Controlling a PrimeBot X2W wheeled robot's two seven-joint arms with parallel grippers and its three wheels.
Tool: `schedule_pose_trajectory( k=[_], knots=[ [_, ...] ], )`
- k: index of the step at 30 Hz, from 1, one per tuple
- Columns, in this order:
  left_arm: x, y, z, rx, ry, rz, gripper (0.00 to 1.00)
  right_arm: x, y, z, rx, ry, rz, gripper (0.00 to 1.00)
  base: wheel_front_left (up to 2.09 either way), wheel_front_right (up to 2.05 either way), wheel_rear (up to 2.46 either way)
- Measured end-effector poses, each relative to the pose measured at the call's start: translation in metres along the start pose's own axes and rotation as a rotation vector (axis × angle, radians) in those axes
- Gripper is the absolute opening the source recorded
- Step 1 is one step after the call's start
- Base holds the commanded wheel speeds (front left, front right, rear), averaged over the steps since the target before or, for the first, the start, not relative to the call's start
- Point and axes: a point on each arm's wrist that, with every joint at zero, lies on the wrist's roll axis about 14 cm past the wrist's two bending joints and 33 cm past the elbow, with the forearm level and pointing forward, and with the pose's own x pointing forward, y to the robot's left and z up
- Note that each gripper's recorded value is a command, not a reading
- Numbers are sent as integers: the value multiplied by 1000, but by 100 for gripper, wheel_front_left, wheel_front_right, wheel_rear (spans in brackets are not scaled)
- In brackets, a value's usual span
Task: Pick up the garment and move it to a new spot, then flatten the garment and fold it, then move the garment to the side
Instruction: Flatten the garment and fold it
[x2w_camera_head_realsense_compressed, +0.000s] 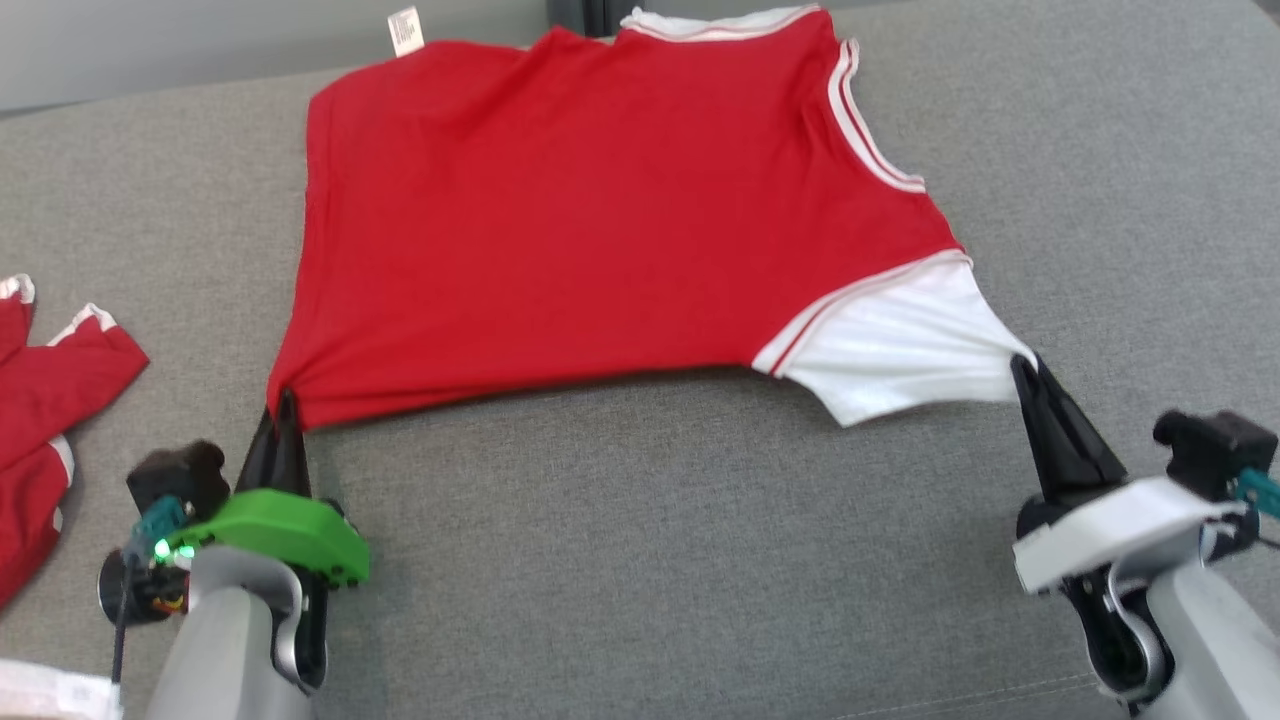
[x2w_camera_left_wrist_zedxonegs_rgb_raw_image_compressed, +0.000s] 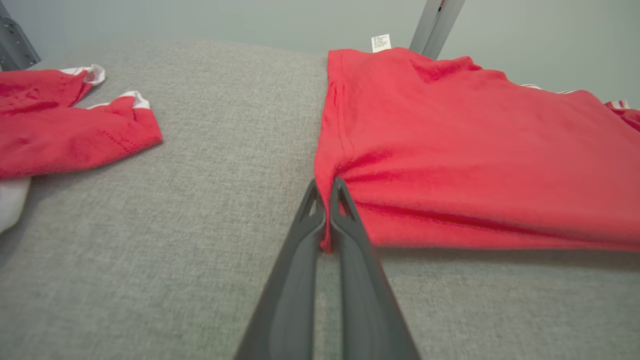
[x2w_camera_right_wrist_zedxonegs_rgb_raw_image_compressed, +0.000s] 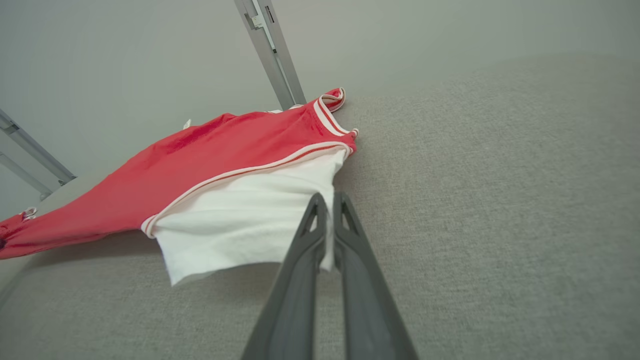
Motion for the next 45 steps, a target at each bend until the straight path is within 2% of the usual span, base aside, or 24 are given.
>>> schedule_pose_trajectory(
  k=[11, 17, 23, 30, 38, 39, 40, 41, 42, 45],
  knots=[
    [-92, -2, 23, 8, -34, 45, 0, -94, 6, 4, 21, -12, -67, 0, 0, 0, 0],
    [-116, -9, 34, 12, 8, 44, 0, -101, 12, 10, 27, 7, -79, 0, 0, 0, 0],
    [-113, -13, 19, 32, 148, 19, 0, -88, 15, 8, 24, 61, -64, 0, 0, 0, 0],
    [-80, -20, -17, 22, 404, -42, 0, -37, 3, 3, -9, 124, -35, 0, 0, 0, 0],
    [-42, -10, -18, 33, 470, -61, 0, 19, -2, -13, 2, 185, -4, 0, 0, 0, 0],
    [-39, -11, -19, 37, 475, -69, 31, 24, -1, -15, 2, 190, 3, 0, 0, 0, 0],
    [-35, -11, -20, 40, 477, -76, 100, 30, 2, -14, 1, 179, 12, 36, 0, 0, 0],
    [-31, -11, -19, 31, 467, -76, 100, 37, 3, -12, 2, 164, 20, 75, 0, 0, 0],
    [-28, -10, -19, 30, 463, -78, 100, 42, 6, -9, -7, 140, 33, 100, 0, 0, 0],
    [-18, -10, -13, -6, 395, -68, 100, 52, 9, 3, -48, 46, 56, 100, 0, 0, 0]
  ],
)
